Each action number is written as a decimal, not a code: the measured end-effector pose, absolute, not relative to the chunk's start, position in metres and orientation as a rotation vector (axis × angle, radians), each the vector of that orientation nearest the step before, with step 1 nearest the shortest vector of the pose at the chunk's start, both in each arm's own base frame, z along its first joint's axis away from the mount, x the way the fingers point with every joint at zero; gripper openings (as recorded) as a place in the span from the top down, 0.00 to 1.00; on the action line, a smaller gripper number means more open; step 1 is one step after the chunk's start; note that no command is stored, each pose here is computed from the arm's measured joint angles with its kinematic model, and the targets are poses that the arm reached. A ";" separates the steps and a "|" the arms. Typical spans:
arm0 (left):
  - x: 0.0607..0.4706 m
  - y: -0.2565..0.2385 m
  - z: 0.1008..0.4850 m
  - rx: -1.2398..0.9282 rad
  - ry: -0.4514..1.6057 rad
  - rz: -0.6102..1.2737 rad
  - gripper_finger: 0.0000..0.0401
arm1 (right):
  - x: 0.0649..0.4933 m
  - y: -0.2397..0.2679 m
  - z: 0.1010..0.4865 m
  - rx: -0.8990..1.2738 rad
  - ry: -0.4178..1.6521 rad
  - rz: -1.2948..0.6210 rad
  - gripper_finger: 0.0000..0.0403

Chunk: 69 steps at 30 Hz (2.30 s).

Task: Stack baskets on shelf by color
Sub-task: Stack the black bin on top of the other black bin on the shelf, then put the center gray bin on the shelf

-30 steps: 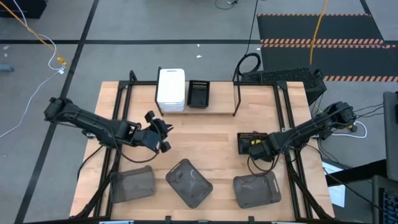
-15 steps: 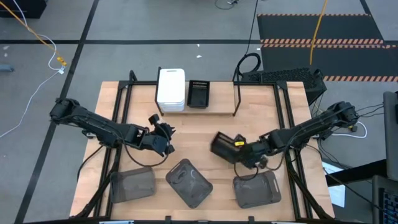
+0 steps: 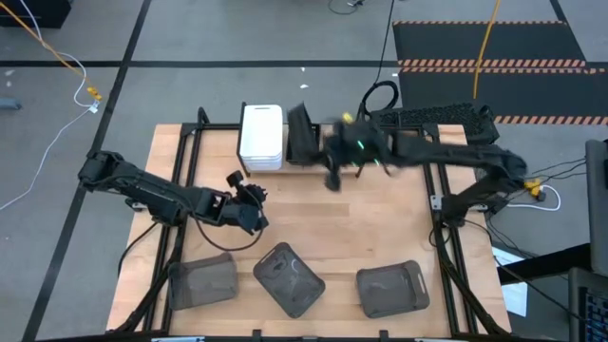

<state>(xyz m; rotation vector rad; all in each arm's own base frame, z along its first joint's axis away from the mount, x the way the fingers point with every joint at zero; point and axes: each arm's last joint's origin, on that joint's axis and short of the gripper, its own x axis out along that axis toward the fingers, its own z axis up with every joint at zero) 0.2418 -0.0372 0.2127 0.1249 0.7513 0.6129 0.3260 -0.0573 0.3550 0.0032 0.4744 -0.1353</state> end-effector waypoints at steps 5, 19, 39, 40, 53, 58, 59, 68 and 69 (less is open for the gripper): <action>0.241 -0.032 0.211 0.123 0.773 0.636 0.86 | 0.359 -0.103 0.345 0.083 0.609 -0.218 1.00; 0.230 -0.030 0.205 0.097 0.853 0.698 0.86 | 0.380 -0.130 0.288 -0.015 0.919 -0.276 1.00; 0.231 -0.029 0.206 0.082 0.829 0.722 0.86 | 0.377 -0.129 0.286 -0.123 0.978 -0.312 0.85; 0.231 -0.029 0.206 0.084 0.827 0.724 0.86 | 0.378 -0.129 0.287 -0.124 0.969 -0.313 0.81; 0.228 -0.028 0.205 0.084 0.837 0.749 0.86 | 0.381 -0.127 0.281 -0.091 0.922 -0.359 0.52; 0.224 -0.027 0.204 0.066 0.859 0.776 0.86 | 0.368 -0.104 0.275 -0.026 0.935 -0.232 0.58; 0.224 -0.027 0.204 0.066 0.863 0.779 0.86 | 0.365 -0.098 0.278 -0.005 0.906 -0.164 0.59; 0.223 -0.028 0.204 0.046 0.856 0.789 0.86 | 0.347 -0.005 0.253 0.062 0.877 0.245 0.58; 0.224 -0.028 0.204 0.042 0.851 0.789 0.86 | 0.345 0.009 0.249 0.039 0.896 0.284 0.58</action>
